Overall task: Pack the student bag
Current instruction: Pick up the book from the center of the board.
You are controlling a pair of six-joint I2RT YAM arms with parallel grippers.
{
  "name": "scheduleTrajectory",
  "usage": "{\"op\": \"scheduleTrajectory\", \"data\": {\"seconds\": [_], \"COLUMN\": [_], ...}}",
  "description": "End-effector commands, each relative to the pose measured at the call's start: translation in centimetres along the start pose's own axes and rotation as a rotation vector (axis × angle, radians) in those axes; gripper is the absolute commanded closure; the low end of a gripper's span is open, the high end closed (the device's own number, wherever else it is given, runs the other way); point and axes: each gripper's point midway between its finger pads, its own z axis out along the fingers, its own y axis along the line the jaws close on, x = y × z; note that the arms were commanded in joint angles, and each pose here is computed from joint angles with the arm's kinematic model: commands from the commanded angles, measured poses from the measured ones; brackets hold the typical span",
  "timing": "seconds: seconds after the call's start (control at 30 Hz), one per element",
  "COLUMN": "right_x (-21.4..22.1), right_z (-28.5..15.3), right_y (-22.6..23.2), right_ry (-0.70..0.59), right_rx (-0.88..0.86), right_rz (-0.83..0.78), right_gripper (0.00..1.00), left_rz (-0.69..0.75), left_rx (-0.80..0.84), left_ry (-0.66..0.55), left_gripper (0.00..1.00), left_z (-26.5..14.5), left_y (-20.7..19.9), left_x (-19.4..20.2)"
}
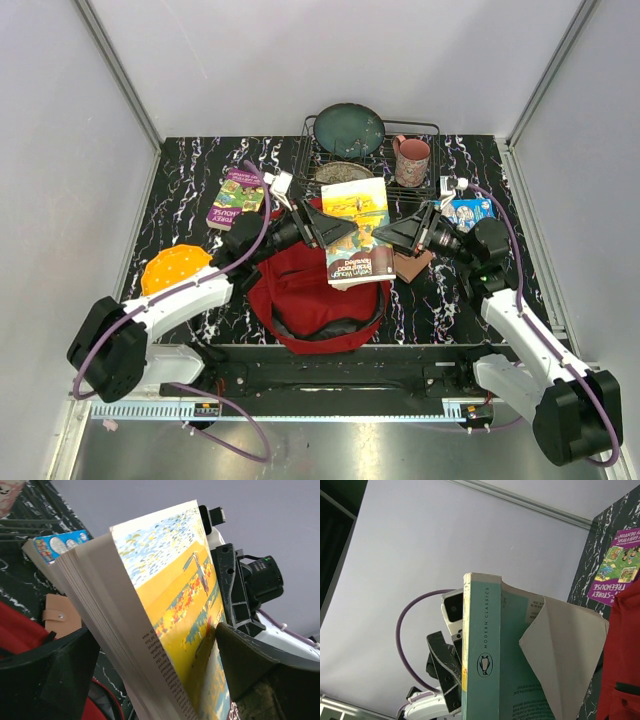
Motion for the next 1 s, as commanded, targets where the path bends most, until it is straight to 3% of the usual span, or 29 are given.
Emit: {"op": "scheduleTrajectory", "data": {"seconds": [0.0,0.03,0.1,0.2,0.3,0.33,0.43,0.47,0.53,0.57,0.67,0.7,0.97], "right_x": [0.1,0.2,0.2,0.3,0.1,0.2,0.2,0.1,0.1,0.0,0.0,0.1,0.5], "right_z": [-0.1,-0.1,0.0,0.0,0.1,0.1,0.0,-0.1,-0.1,-0.1,0.0,0.1,0.9], "right_y": [3.5,3.4,3.0,2.3,1.6,0.9,0.1,0.3,-0.1,0.0,0.0,-0.1,-2.3], "right_ry": [0.007,0.008,0.013,0.012,0.001,0.002,-0.003,-0.003,-0.001,-0.004,0.000,0.005,0.027], "right_rx": [-0.123,-0.124,-0.115,-0.097,-0.064,-0.029,0.025,0.029,0.057,0.058,0.059,0.066,0.187], "right_rz": [-0.091,-0.090,-0.081,-0.069,-0.079,-0.057,-0.077,-0.106,-0.095,-0.105,-0.111,-0.110,-0.161], "right_gripper": [1.00,1.00,1.00,1.00,1.00,0.98,0.91,0.78,0.63,0.51,0.39,0.29,0.19], "left_rz": [0.020,0.014,0.016,0.019,0.034,0.030,0.055,0.063,0.075,0.076,0.080,0.071,0.049], "left_rx": [0.232,0.239,0.257,0.232,0.156,0.111,0.027,0.015,0.008,0.013,0.045,0.055,0.143], "left_ry": [-0.012,-0.006,-0.003,-0.004,-0.005,-0.014,-0.031,-0.036,-0.052,-0.053,-0.029,-0.027,-0.027], "left_gripper": [0.01,0.03,0.19,0.66,0.86,0.97,1.00,1.00,1.00,1.00,1.00,1.00,1.00], "left_z": [-0.3,-0.3,-0.4,-0.4,-0.4,-0.6,-1.1,-1.3,-1.6,-1.7,-1.3,-1.2,-0.8], "left_y": [-4.8,-4.8,-5.2,-4.8,-3.8,-3.3,-2.4,-2.4,-2.7,-2.9,-3.6,-3.8,-5.0], "left_x": [-0.8,-0.7,-0.7,-0.6,-0.8,-1.0,-1.5,-1.7,-2.1,-2.2,-2.0,-2.1,-2.0]}}
